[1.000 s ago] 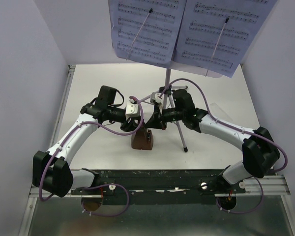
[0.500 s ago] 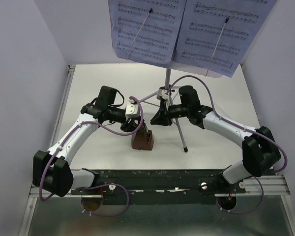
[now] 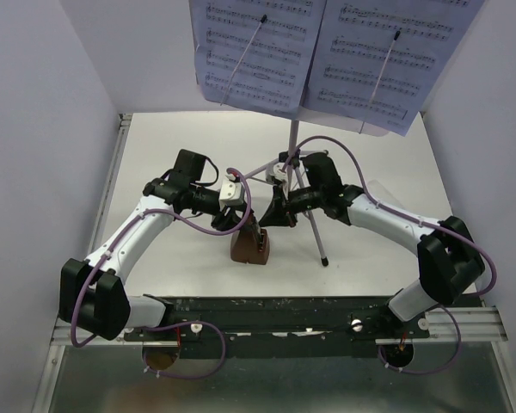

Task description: Set up the instrument practice props

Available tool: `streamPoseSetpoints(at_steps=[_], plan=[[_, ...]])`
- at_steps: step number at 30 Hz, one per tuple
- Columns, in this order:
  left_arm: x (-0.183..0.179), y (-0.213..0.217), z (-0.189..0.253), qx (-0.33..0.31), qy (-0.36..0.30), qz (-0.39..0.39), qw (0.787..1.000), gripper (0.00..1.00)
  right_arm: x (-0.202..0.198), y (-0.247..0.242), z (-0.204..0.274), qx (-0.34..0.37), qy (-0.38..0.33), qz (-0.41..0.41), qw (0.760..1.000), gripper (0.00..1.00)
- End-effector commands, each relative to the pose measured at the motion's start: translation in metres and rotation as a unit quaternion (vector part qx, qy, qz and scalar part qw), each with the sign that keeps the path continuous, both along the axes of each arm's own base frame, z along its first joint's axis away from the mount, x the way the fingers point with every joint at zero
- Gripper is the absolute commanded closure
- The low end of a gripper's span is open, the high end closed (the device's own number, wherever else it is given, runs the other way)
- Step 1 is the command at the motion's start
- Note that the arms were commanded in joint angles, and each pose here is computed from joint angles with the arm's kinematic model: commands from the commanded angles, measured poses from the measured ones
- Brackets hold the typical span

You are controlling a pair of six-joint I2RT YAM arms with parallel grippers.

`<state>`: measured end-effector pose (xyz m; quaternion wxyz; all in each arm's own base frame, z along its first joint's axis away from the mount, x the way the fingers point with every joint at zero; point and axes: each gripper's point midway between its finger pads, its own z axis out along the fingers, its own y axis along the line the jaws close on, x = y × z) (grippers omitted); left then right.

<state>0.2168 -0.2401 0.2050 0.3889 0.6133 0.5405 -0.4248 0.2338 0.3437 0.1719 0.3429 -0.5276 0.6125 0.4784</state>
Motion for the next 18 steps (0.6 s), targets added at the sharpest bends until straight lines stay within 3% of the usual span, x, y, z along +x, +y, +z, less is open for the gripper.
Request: streamPoseSetpoints(at_steps=[1,18], plan=[[-0.025,0.007,-0.025,0.033,0.094,-0.004,0.995,0.59,-0.013,0.000,0.002,-0.007,0.000,0.045,0.999,0.95],[-0.026,0.006,-0.027,0.030,0.099,-0.007,0.995,0.59,-0.012,0.015,-0.012,-0.030,0.019,0.029,0.999,0.96]])
